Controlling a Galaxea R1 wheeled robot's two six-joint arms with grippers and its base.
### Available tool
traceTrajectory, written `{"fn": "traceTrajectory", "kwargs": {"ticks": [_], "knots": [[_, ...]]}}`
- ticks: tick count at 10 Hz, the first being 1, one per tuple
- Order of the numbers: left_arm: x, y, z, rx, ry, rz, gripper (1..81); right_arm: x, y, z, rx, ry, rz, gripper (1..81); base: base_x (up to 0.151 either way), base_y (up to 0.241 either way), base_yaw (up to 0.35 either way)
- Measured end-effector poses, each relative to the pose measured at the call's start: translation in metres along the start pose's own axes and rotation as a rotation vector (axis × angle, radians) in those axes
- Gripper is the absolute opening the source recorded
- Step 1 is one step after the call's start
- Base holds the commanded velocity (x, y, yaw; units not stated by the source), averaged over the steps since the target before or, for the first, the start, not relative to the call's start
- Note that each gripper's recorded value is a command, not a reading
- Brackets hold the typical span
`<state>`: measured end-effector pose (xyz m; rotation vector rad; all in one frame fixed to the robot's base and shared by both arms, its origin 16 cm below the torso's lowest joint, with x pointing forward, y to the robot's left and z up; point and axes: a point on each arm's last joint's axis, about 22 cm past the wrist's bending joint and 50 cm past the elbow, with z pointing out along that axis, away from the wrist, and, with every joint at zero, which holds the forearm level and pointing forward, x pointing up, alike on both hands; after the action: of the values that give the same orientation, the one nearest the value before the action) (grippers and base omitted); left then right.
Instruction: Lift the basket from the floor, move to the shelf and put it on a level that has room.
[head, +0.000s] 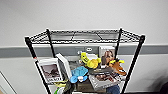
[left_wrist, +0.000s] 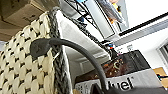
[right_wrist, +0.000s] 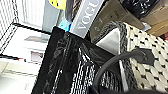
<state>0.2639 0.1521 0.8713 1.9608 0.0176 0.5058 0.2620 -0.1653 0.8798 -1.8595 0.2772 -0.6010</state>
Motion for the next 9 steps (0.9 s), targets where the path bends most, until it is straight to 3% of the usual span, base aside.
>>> {"fn": "traceTrajectory", "kwargs": {"ticks": [4, 9], "knots": [[0.016, 0.044, -0.013, -0.058, 0.008, 0.046, 1.0, 0.019, -0.038, -0.011, 0.047, 0.013, -0.039, 1.0, 0.0, 0.0, 0.0], [0.046, 0.085, -0.039, -0.088, 0.04, 0.127, 1.0, 0.034, -0.081, -0.015, 0.106, 0.003, -0.082, 1.0, 0.0, 0.0, 0.0]]}}
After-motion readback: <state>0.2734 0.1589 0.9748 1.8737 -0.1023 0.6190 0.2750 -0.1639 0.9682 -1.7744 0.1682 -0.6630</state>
